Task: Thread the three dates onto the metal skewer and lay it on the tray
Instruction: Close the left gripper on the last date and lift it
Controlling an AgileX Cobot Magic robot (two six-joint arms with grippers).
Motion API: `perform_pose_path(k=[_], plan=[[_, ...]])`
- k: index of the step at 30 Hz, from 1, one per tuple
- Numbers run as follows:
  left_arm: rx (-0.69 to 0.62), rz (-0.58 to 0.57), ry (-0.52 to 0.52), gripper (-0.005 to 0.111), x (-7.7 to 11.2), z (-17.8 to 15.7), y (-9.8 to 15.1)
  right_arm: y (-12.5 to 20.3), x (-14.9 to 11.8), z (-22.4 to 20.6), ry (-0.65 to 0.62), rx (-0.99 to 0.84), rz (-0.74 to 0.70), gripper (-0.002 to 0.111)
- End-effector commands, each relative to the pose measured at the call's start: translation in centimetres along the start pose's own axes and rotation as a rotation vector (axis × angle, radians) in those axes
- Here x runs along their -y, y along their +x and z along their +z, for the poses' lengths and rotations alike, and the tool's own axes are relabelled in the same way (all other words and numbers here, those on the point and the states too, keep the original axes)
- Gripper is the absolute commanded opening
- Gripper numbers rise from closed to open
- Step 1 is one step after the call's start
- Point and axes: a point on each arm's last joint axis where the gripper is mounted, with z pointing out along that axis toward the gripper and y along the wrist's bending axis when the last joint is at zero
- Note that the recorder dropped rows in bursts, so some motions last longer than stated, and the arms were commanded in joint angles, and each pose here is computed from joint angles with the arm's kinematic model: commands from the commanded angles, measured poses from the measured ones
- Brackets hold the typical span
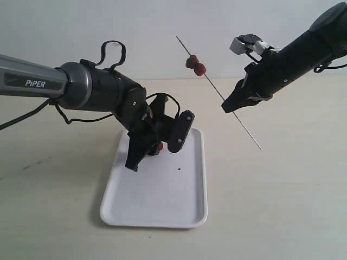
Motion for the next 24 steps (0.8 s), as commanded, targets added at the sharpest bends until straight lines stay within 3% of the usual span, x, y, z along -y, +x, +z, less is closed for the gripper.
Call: perform_pose_path(k=[1, 8, 12, 24], plan=[[0.0, -0.021, 0.044, 0.039, 0.63, 0.5, -0.29, -0.54, -0.09, -0.49, 0.01, 0.025, -0.008, 0.0], [-0.001, -0.021, 0.046, 0.038, 0.65, 0.5, -0.28, -0.59, -0.11, -0.49, 0.008, 0.03, -0.008, 0.0], [-0.001, -0.021, 0.046, 0.03, 0.65, 0.5, -0.28, -0.59, -0.11, -0.49, 0.008, 0.03, -0.008, 0.0], [-0.001, -0.021, 0.046, 0.03, 0.65, 0.5, -0.28, -0.63, -0.11, -0.49, 0.008, 0.035, -0.012, 0.0]])
